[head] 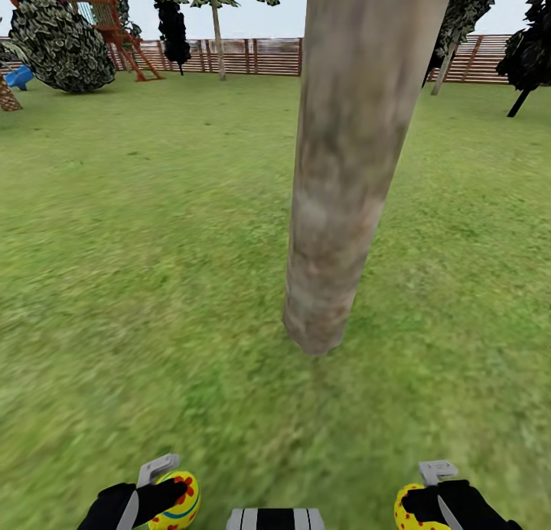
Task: Take the three Easter eggs out of the wicker basket on the lawn in the garden, then place them on the lawn next to a single tree (choose any tree) so that all three eggs are next to the same tree and none are left in the basket.
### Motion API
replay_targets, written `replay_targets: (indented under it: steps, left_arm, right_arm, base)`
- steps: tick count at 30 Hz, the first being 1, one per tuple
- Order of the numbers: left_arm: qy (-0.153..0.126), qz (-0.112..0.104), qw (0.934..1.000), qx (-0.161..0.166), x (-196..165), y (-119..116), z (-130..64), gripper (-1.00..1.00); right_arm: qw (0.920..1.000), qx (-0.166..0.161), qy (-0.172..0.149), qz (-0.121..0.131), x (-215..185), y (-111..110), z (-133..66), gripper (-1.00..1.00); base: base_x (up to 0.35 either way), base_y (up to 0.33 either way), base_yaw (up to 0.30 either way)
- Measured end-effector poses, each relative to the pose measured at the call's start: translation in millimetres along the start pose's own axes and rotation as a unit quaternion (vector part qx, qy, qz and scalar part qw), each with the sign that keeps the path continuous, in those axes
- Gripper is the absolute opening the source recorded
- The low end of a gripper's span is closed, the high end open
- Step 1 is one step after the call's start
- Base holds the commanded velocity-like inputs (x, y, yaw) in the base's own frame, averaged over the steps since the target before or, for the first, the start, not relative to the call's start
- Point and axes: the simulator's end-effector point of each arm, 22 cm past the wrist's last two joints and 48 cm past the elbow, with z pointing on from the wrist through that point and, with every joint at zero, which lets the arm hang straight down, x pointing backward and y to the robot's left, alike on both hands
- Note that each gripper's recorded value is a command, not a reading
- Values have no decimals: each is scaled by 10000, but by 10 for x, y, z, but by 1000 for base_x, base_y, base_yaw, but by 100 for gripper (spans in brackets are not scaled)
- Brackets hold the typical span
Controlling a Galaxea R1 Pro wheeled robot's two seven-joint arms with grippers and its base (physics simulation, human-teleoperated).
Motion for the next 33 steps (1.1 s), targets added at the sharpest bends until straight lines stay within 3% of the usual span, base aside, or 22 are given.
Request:
replay_targets:
  steps: [13,22,26,33]
  left_arm:
    - [-87,1,10000,46,-65,-45,-56,100]
    - [-197,3,9997,112,-143,-103,-148,100]
    - [-275,9,9995,141,-200,-128,-201,100]
    - [-404,22,9990,192,-296,-169,-292,100]
  right_arm:
    - [9999,-1,-100,4,-76,1,-63,100]
    - [9996,-2,-287,29,-213,-10,-178,100]
    - [9993,-30,-379,13,-281,86,-228,100]
    - [9986,73,-525,39,-386,56,-325,100]
  base:
    - [0,0,0]
    - [-303,0,0]
    - [-147,0,231]
    - [-5,3,291]
